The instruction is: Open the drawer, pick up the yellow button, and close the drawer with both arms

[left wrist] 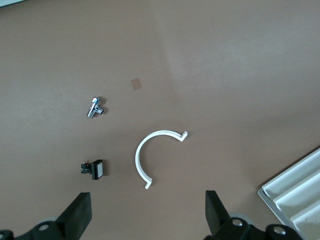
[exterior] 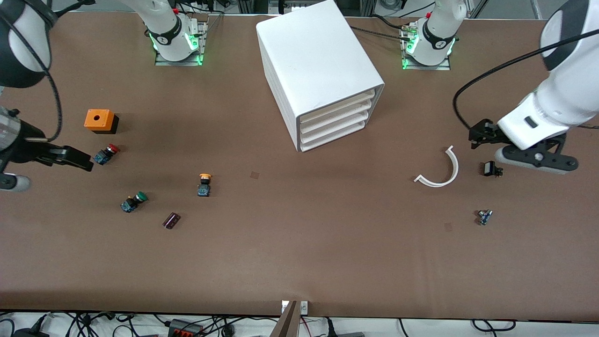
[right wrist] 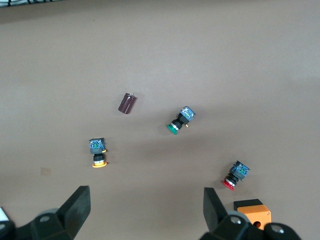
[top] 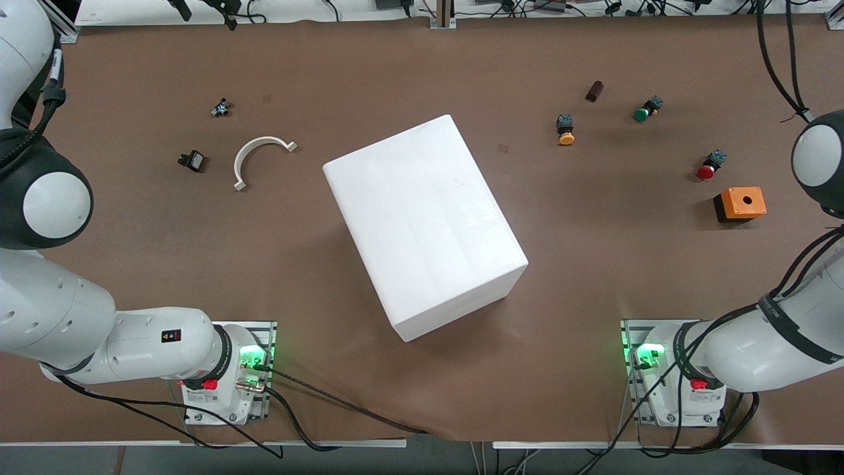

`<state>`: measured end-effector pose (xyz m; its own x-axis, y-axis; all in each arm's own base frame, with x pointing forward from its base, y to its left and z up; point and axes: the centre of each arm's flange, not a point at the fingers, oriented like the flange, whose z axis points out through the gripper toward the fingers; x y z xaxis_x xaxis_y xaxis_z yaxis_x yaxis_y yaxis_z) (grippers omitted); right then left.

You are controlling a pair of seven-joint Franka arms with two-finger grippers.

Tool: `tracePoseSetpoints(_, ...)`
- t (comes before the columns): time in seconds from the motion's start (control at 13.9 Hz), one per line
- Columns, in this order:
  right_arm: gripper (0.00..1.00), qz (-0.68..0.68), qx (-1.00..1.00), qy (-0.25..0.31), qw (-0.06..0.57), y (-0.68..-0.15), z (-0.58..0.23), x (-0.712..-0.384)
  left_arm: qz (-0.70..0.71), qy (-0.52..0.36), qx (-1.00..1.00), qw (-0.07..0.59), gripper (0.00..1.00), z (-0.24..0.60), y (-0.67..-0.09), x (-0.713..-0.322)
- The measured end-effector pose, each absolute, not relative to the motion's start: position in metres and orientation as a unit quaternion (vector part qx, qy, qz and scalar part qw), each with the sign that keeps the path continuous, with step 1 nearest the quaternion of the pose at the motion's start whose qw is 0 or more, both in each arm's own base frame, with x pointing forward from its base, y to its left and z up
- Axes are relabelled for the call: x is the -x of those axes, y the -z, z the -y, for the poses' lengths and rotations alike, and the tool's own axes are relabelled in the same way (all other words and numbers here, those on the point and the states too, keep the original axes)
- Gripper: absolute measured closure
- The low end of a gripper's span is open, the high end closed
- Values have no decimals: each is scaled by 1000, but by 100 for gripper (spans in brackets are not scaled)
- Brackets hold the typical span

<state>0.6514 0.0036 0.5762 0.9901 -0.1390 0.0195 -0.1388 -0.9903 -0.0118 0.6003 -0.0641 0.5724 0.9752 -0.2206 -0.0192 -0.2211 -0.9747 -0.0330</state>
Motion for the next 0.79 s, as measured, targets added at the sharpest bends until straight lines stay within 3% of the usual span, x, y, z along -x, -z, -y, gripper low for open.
tracePoseSetpoints(0.36, 0, -88, 995, 22, 30, -602, 43, -636, -105, 58, 993, 20, 0, 44, -579, -577)
tracePoseSetpoints(0.79, 0, -60, 998, 18, 13, -606, 61, -626, -97, 6, 995, -7, 0, 43, -577, -546)
